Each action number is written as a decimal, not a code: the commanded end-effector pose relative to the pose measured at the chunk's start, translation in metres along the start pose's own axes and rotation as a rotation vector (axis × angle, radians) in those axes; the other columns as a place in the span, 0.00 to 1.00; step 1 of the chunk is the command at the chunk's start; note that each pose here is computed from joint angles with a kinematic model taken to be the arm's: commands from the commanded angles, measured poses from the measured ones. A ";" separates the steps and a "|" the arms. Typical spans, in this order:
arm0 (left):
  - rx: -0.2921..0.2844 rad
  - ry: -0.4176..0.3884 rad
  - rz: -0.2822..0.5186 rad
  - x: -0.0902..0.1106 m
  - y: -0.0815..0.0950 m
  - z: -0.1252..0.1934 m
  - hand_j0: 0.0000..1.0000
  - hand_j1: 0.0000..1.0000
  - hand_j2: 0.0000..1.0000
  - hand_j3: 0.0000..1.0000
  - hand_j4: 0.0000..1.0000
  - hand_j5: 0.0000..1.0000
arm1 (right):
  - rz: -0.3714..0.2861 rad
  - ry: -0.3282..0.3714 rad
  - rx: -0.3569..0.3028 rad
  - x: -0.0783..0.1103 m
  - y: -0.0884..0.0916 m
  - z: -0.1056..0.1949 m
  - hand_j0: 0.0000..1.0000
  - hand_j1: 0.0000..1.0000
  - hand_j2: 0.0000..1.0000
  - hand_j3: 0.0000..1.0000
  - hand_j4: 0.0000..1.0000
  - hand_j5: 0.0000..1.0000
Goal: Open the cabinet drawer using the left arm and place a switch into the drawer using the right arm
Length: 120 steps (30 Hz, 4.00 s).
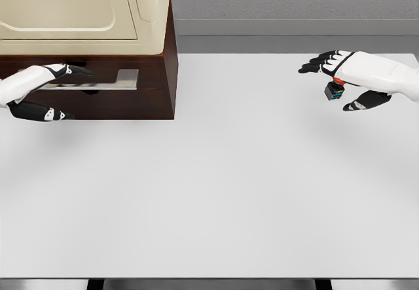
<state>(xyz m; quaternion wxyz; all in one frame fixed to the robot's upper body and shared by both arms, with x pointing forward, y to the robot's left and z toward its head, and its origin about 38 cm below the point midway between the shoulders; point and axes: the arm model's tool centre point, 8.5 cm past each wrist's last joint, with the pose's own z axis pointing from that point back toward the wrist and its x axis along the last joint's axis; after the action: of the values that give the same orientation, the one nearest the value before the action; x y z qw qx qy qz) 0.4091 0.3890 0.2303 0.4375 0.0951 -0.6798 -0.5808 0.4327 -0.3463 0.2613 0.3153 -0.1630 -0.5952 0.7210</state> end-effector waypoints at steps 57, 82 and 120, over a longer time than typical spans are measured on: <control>-0.025 -0.011 0.025 0.000 -0.014 0.002 0.78 0.78 0.78 0.78 0.78 0.78 | -0.028 0.043 0.021 -0.015 0.003 0.004 1.00 1.00 1.00 1.00 1.00 1.00; -0.029 -0.022 0.040 0.006 -0.013 0.007 0.78 0.78 0.78 0.78 0.78 0.78 | -0.017 0.060 0.023 -0.021 0.002 -0.003 1.00 1.00 1.00 1.00 1.00 1.00; -0.059 -0.042 0.047 0.021 -0.011 0.019 0.72 0.72 0.72 0.72 0.72 0.72 | -0.018 0.066 0.021 -0.023 0.002 -0.005 1.00 1.00 1.00 1.00 1.00 1.00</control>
<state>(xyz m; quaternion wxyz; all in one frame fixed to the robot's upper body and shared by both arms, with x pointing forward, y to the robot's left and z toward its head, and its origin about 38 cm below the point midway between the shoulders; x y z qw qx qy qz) 0.3792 0.3868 0.2308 0.4406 0.0562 -0.6724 -0.5920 0.4519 -0.3565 0.2549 0.3397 -0.1781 -0.5768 0.7213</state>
